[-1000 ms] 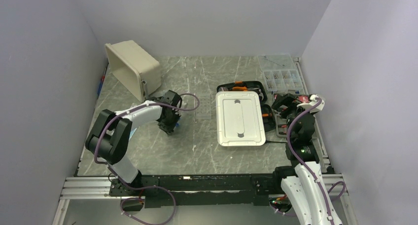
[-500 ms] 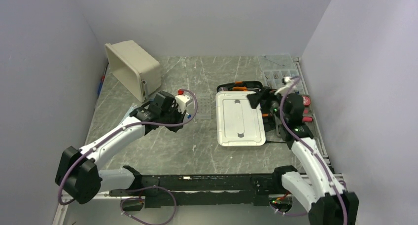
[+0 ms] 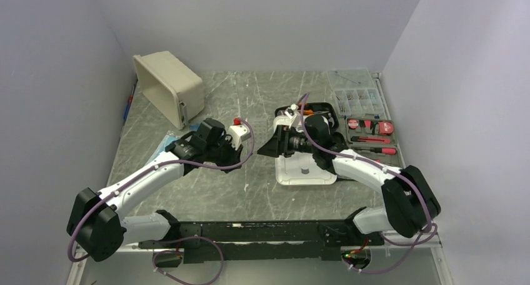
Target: Organize the chemistry lab equipment
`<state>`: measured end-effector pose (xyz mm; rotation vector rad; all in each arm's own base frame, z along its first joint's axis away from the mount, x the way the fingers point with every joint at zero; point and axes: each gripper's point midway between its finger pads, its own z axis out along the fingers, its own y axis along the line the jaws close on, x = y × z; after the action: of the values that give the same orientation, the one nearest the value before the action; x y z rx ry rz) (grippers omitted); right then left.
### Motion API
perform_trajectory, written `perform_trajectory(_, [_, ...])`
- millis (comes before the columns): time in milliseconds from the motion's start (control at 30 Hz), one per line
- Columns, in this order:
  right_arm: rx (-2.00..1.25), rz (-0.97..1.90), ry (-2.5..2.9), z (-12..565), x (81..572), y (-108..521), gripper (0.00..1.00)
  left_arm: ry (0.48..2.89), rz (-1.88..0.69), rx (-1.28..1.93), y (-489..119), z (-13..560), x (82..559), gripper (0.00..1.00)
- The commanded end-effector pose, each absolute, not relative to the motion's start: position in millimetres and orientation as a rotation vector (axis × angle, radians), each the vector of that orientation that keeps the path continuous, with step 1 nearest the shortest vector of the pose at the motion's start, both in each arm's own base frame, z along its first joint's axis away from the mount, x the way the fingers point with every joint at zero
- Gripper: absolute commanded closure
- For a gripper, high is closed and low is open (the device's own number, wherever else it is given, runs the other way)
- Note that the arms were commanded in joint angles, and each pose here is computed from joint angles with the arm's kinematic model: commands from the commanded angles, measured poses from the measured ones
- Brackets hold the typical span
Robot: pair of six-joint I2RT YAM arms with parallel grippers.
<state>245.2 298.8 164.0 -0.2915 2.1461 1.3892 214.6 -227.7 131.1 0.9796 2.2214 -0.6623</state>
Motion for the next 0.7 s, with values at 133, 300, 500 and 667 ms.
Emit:
perform_trajectory(133, [-0.39, 1.489, 1.969, 209, 252, 334, 0.41, 2.152, -0.738, 1.021, -241, 142, 210, 0.91])
perform_trajectory(300, [-0.427, 1.448, 2.0, 204, 250, 342, 0.5, 2.151, -0.728, 1.019, -240, 142, 211, 0.91])
perform_trajectory(500, [-0.447, 1.399, 2.051, 191, 249, 348, 0.55, 2.157, -0.717, 1.008, -239, 142, 212, 0.91])
perform_trajectory(667, [-0.464, 1.383, 2.07, 185, 248, 352, 0.57, 2.156, -0.709, 1.002, -238, 142, 213, 0.94])
